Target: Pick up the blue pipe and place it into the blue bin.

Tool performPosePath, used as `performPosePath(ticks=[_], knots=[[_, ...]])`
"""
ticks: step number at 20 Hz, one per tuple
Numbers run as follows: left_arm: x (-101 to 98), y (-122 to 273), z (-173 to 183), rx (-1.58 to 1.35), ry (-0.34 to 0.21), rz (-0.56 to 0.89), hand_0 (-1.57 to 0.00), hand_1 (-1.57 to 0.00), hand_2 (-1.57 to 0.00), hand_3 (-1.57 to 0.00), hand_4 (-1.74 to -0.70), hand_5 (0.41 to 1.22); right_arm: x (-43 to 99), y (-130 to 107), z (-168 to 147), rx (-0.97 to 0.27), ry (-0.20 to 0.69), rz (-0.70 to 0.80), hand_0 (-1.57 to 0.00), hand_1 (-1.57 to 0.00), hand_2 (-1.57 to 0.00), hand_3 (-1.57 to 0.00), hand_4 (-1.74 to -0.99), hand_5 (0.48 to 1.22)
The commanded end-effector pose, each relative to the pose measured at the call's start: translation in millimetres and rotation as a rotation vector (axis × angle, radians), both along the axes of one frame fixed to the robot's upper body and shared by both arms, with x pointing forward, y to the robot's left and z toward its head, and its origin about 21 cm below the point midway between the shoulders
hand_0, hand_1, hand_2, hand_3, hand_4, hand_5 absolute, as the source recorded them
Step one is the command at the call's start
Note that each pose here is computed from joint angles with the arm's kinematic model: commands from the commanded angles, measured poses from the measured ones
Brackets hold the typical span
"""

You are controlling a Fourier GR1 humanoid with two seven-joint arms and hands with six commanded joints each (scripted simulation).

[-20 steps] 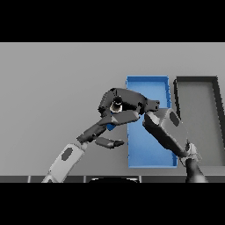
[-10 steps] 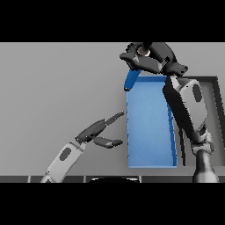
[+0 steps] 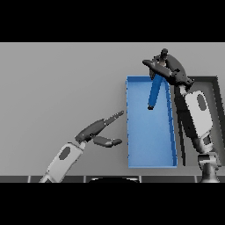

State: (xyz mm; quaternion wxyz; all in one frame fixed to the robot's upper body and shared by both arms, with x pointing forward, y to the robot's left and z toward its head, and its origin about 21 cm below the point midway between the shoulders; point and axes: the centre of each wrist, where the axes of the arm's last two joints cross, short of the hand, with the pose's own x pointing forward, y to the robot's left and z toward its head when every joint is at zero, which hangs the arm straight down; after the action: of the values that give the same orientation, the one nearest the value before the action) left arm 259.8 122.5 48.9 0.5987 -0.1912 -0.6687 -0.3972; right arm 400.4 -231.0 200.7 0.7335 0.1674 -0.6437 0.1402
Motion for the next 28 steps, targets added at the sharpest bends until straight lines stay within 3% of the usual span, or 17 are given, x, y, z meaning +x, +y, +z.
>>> performPosePath(ticks=[1,4,7,9,10,11,12,14,16,18,20,25,27,28], knots=[[-0.4,0.6,2.8,-0.008,-0.010,0.006,0.00,0.00,0.00,0.00,-0.87,0.481,-1.4,-3.8,-7.9,-0.015,0.044,-0.033,-1.57,-1.57,-1.57,-1.57,-1.499,1.221],[-2.2,-1.6,0.2,-0.008,0.014,0.007,0.00,0.00,0.00,0.00,-0.88,0.479,-11.2,-14.2,-35.1,-0.066,0.173,-0.111,-1.57,-1.57,-1.57,-1.57,-1.499,1.221],[-0.5,-0.1,3.5,-0.011,0.001,0.004,0.00,0.00,0.00,0.00,-0.88,0.476,-23.5,-23.7,-63.2,-0.145,0.298,-0.137,-1.57,-1.57,-1.57,-0.82,-1.617,1.221],[-0.9,-1.0,2.3,0.000,0.006,0.008,0.00,0.00,0.00,0.00,-0.88,0.481,-27.1,-27.0,-73.5,-0.202,0.344,-0.140,-1.57,-1.57,-1.57,-0.62,-1.662,1.221],[-1.0,-3.4,1.4,0.001,0.008,0.002,0.00,0.00,0.00,0.00,-0.89,0.483,-28.7,-27.3,-76.5,-0.215,0.353,-0.157,-1.57,-1.57,-1.57,-0.81,-1.617,1.199],[0.1,-1.5,4.4,-0.003,0.006,0.003,0.00,0.00,0.00,0.00,-0.89,0.486,-30.6,-26.8,-79.9,-0.212,0.345,-0.170,-1.57,-1.51,-1.45,-0.96,-1.573,1.188],[-0.3,0.7,4.6,-0.005,0.001,0.004,0.00,0.00,0.00,0.00,-0.88,0.490,-29.5,-25.8,-82.7,-0.210,0.356,-0.189,-1.26,-1.21,-1.16,-0.77,-1.515,1.176],[-0.7,2.7,3.6,0.002,0.007,0.005,0.00,0.00,0.00,0.00,-0.88,0.495,-28.1,-25.7,-87.7,-0.193,0.401,-0.201,-0.80,-0.77,-0.74,-0.49,-1.385,1.114],[-1.4,1.9,2.8,-0.004,0.007,0.004,0.00,0.00,0.00,0.00,-0.88,0.497,-26.2,-24.9,-90.1,-0.223,0.412,-0.142,-0.51,-0.50,-0.48,-0.31,-1.296,1.152],[-1.5,0.5,0.8,0.002,0.007,0.009,0.00,0.00,0.00,0.00,-0.88,0.495,-25.3,-21.3,-90.0,-0.308,0.431,-0.086,-0.33,-0.32,-0.30,-0.20,-1.230,1.056],[1.1,-1.2,1.5,-0.001,-0.004,0.013,0.00,0.00,0.00,0.00,-0.88,0.491,-28.5,-18.8,-99.7,-0.416,0.466,-0.030,-0.21,-0.20,-0.19,-0.13,-1.179,0.982],[-0.1,-0.9,-0.4,-0.001,0.003,0.013,0.00,0.00,0.00,0.00,-0.88,0.480,-28.1,-21.5,-105.8,-0.506,0.495,-0.013,-0.07,-0.07,-0.06,-0.04,-1.131,0.829],[-0.3,-0.2,0.6,-0.007,0.002,0.011,0.00,0.00,0.00,0.00,-0.88,0.476,-30.5,-22.3,-107.0,-0.529,0.500,-0.004,-0.38,-0.18,-0.08,-0.03,-1.144,0.792],[0.3,-0.1,0.6,-0.002,0.001,0.011,0.00,0.00,0.00,0.00,-0.88,0.474,-29.2,-23.6,-106.0,-0.537,0.498,-0.008,-0.30,-0.15,-0.07,-0.02,-1.152,0.778]])
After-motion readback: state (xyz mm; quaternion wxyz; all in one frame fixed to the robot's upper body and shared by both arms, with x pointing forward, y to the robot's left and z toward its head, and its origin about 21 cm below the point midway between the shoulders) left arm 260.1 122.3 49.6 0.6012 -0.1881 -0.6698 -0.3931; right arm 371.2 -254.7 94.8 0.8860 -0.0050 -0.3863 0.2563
